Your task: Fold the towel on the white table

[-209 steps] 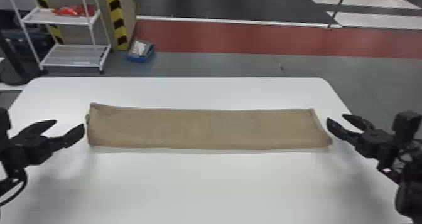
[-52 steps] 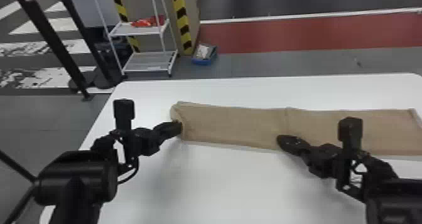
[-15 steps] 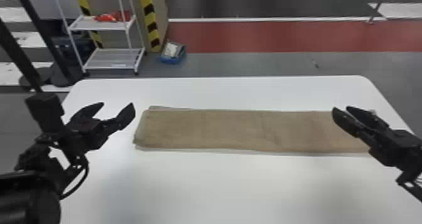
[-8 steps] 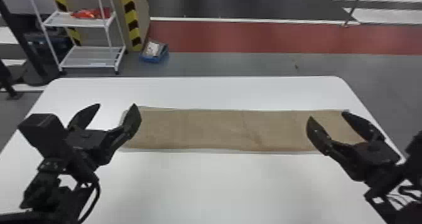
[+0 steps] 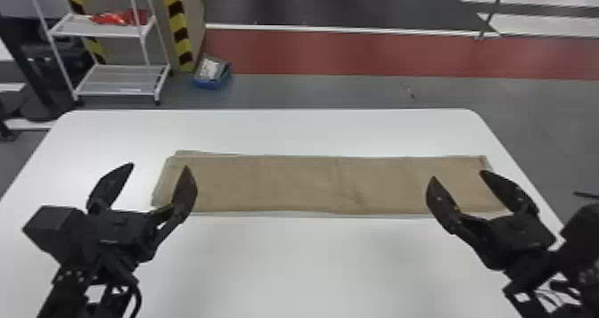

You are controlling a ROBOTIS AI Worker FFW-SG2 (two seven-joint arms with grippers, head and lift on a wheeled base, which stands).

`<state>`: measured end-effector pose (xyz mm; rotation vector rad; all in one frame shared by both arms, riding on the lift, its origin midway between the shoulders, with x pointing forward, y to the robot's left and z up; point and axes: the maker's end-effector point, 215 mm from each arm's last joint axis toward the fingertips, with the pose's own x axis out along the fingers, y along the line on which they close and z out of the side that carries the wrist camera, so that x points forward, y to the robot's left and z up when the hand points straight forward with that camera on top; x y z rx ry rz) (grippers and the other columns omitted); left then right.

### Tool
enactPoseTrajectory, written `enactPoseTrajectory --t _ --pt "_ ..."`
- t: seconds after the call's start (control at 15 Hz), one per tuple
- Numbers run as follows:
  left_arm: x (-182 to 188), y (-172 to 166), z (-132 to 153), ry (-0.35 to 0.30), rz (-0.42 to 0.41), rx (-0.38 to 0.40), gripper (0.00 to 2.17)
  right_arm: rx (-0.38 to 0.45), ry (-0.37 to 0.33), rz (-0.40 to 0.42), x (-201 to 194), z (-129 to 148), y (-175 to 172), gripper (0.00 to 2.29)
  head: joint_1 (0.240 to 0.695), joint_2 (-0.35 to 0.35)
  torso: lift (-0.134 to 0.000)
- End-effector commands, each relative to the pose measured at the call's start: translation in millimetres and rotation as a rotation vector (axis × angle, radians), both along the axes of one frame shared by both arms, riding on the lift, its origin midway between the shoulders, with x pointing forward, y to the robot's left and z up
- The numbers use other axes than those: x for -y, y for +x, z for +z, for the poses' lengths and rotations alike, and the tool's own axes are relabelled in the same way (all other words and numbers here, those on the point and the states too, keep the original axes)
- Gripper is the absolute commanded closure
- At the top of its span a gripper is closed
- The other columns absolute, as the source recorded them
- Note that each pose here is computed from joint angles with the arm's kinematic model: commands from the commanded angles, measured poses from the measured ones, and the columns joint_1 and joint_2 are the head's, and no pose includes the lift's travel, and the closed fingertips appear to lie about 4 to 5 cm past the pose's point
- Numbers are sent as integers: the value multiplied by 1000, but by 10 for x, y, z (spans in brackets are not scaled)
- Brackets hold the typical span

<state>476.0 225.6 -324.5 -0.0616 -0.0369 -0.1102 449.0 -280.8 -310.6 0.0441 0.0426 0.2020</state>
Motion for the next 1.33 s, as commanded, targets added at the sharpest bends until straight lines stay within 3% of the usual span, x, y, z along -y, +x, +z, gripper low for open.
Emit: enactPoseTrajectory --t 0.0,0.13,0.53,0.93,1.27 --pt "-29 -74 26 14 4 17 76 8 2 1 -30 -18 -38 39 695 -68 -123" --pt "-48 -117 16 43 15 19 76 28 5 10 -153 -15 -123 39 695 -63 -123" --pt "-16 -311 73 50 2 63 76 178 7 3 -797 290 -335 66 695 -6 -123" --pt "-49 -380 110 52 14 67 76 86 35 -21 -798 13 -312 66 695 35 -123" --pt "-58 -377 99 53 18 62 76 63 36 -15 -818 -51 -311 76 695 40 -123"
